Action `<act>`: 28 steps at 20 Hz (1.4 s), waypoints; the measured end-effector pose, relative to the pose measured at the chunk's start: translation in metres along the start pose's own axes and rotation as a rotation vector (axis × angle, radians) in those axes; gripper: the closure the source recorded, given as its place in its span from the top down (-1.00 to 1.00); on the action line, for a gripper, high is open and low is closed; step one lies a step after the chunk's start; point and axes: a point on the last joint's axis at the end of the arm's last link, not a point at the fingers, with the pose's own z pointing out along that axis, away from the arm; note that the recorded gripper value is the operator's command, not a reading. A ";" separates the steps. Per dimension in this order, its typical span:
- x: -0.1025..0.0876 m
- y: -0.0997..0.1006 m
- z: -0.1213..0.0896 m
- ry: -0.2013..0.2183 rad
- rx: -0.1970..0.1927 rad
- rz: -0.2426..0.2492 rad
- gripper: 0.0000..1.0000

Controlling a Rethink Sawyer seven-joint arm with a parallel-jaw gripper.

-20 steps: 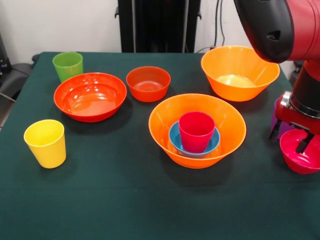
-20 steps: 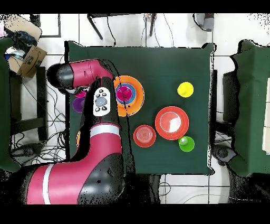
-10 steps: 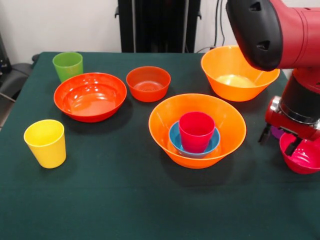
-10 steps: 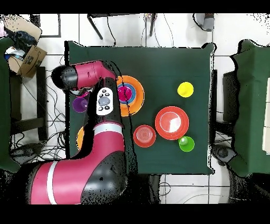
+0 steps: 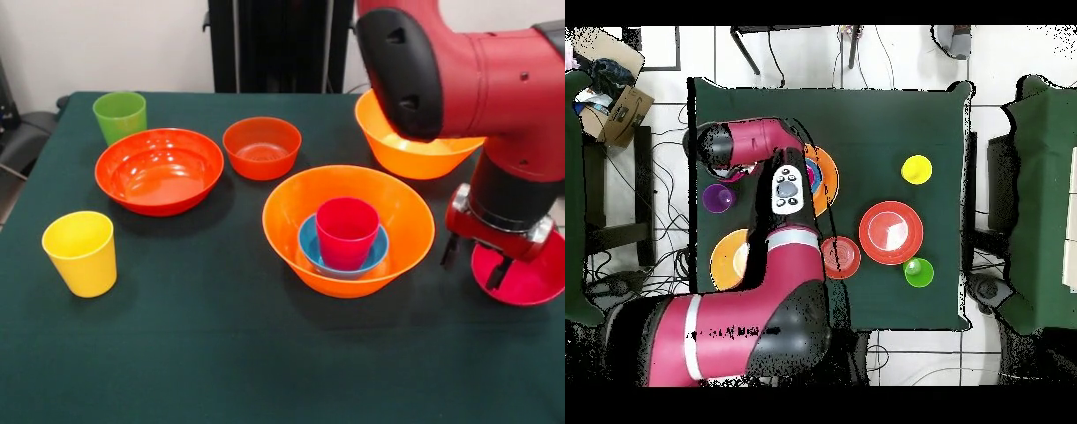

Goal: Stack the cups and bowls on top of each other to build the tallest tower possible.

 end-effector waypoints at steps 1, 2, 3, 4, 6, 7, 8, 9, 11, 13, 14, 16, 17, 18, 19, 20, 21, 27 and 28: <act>-0.001 -0.002 0.002 0.006 -0.008 0.003 1.00; -0.002 -0.006 0.006 0.018 -0.021 0.009 1.00; -0.002 -0.010 0.010 0.032 -0.030 0.013 1.00; -0.002 -0.012 0.012 0.039 -0.034 0.014 1.00; 0.000 -0.018 0.018 0.070 -0.045 0.011 1.00; 0.001 -0.020 0.020 0.087 -0.052 0.007 1.00; 0.003 -0.022 0.022 0.109 -0.066 -0.002 1.00; 0.003 -0.022 0.022 0.118 -0.073 -0.008 1.00; 0.005 -0.021 0.022 0.141 -0.096 -0.027 1.00; 0.007 -0.020 0.022 0.154 -0.108 -0.039 1.00; 0.009 -0.018 0.021 0.168 -0.124 -0.051 1.00; 0.012 -0.016 0.021 0.184 -0.141 -0.064 1.00; 0.013 -0.015 0.021 0.193 -0.149 -0.072 1.00; 0.015 -0.014 0.021 0.201 -0.158 -0.079 1.00; 0.017 -0.013 0.021 0.212 -0.168 -0.087 1.00; 0.019 -0.012 0.021 0.221 -0.176 -0.094 1.00; 0.022 -0.011 0.021 0.230 -0.184 -0.100 1.00; 0.034 -0.008 0.021 0.277 -0.221 -0.135 1.00; 0.040 -0.006 0.021 0.292 -0.229 -0.140 1.00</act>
